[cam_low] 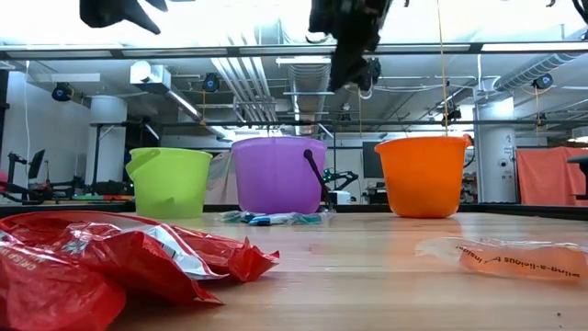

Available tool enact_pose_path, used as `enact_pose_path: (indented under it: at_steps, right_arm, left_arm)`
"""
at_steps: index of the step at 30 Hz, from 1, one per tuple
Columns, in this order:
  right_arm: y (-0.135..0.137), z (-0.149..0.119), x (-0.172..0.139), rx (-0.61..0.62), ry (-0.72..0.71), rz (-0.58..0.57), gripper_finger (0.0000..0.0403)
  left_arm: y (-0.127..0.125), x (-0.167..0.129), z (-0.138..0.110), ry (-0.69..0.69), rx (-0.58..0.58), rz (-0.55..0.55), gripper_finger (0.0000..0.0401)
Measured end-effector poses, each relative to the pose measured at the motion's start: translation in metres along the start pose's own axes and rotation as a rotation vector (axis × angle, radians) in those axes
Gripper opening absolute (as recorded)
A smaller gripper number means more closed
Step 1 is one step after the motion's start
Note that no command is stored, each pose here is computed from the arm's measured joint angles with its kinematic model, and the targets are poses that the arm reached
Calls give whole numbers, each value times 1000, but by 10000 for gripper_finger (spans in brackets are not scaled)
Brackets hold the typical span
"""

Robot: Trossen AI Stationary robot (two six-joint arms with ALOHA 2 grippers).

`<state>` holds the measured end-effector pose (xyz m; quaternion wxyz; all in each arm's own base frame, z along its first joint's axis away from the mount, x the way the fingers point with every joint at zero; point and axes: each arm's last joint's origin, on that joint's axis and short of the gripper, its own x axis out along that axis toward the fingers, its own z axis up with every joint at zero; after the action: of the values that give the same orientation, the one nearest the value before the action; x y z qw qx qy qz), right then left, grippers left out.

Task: Sort candy by brand, put in halloween buckets
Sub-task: Put the blue gummy into the purple bucket

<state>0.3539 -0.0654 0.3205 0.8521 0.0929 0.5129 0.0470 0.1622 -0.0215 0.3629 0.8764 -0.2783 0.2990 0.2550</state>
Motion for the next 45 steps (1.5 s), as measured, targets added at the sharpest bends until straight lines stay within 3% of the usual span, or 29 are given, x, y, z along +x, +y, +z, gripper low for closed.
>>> enact_pose_path:
  at_steps: [3, 6, 8, 13, 16, 20, 35, 39, 45]
  right_arm:
    - [30, -4, 23, -76, 39, -39, 170]
    - [43, -9, 51, -107, -17, -41, 173]
    - [41, -16, 70, -97, -49, -43, 173]
    - [24, -45, 109, -120, -67, -179, 163]
    - [18, -60, 124, -145, -70, -258, 151]
    - [12, -71, 136, -166, -103, -282, 136]
    - [0, -62, 178, -160, -65, -289, 134]
    - [-1, -65, 181, -161, -35, -288, 102]
    - [0, -69, 182, -171, -5, -256, 19]
  left_arm:
    - [-13, 1, -16, -33, -12, -57, 154]
    - [-26, -3, -29, -81, -15, -112, 154]
    - [-34, -7, -36, -97, -28, -145, 154]
    - [-49, -21, -48, -54, -82, -240, 154]
    - [-55, -29, -51, -31, -101, -277, 154]
    - [-57, -38, -47, -26, -120, -310, 154]
    - [-51, -43, -44, -33, -72, -260, 154]
    - [-50, -42, -44, -32, -66, -253, 154]
    - [-48, -42, -44, -53, -50, -218, 154]
